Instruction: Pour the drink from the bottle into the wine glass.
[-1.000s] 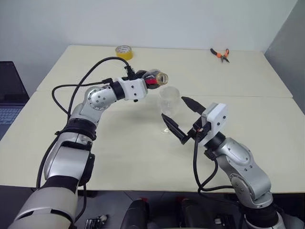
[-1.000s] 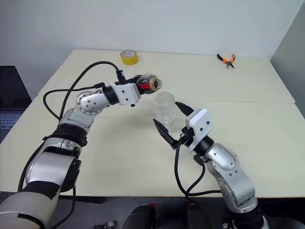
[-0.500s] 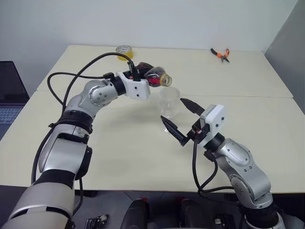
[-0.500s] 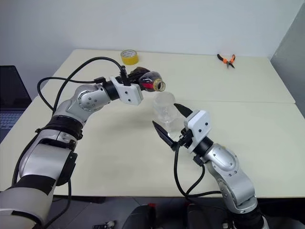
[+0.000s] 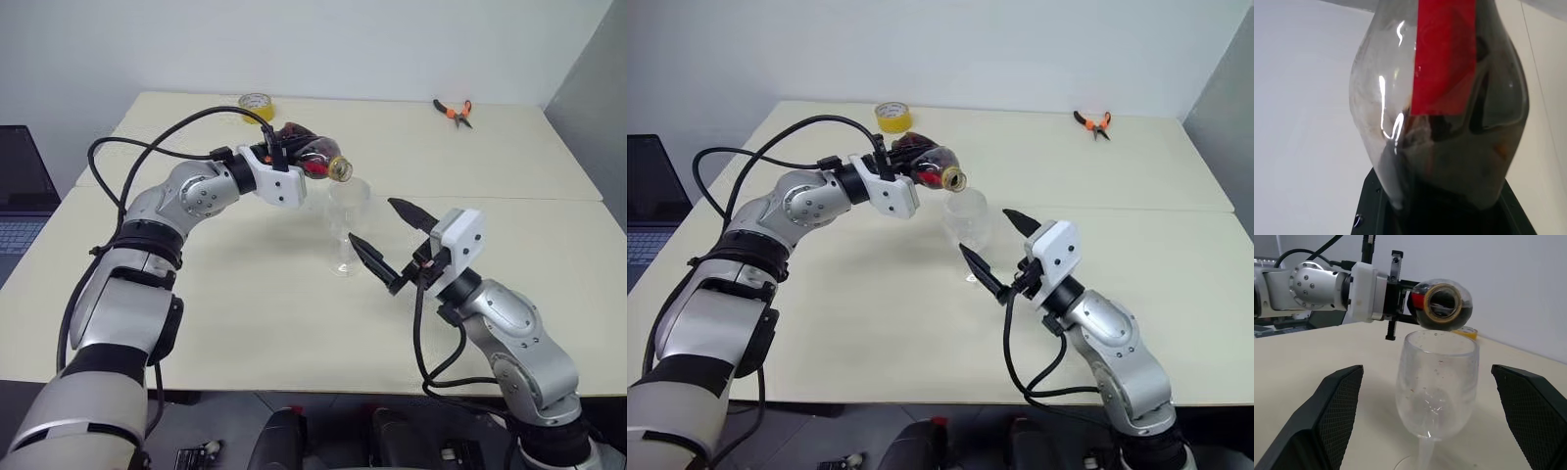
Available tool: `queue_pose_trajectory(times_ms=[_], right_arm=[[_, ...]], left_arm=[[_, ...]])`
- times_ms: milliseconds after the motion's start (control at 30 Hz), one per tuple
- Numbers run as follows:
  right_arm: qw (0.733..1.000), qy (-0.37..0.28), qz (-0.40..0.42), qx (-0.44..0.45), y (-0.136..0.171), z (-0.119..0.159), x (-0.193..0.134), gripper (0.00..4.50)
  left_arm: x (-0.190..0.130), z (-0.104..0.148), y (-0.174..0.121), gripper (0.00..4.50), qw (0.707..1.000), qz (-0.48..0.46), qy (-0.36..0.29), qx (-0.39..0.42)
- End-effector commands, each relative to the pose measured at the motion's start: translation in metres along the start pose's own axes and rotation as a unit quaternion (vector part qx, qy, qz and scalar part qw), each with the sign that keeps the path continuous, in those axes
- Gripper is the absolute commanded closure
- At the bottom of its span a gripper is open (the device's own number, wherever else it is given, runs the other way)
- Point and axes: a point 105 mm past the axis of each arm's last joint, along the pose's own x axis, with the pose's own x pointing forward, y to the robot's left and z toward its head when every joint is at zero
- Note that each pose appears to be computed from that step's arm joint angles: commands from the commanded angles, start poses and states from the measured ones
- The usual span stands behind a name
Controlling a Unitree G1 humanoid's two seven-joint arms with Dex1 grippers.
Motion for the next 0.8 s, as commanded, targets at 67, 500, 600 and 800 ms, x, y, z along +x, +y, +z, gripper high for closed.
queue_pose_trajectory(times_ms=[67, 500, 600, 800], right_arm=[[1.000, -0.015, 0.025, 0.000, 0.0079, 0.0136, -0.0040, 0.00], [0.998, 0.013, 0.056, 0.004, 0.0152, 0.0089, -0.0094, 0.00], [0.998, 0.014, 0.056, 0.004, 0.0150, 0.0087, -0.0098, 0.00], [0.998, 0.020, 0.058, 0.005, 0.0159, 0.0061, -0.0115, 0.00]], left_arm=[[-0.0002, 0.0036, 0.0260, 3.76, 0.999, 0.033, -0.010, 0.035], [-0.0013, -0.0006, 0.0288, 3.76, 0.997, 0.033, -0.003, 0.073], [-0.0011, -0.0010, 0.0289, 3.76, 0.997, 0.033, -0.002, 0.076], [-0.0003, -0.0015, 0.0295, 3.76, 0.996, 0.033, -0.001, 0.083]])
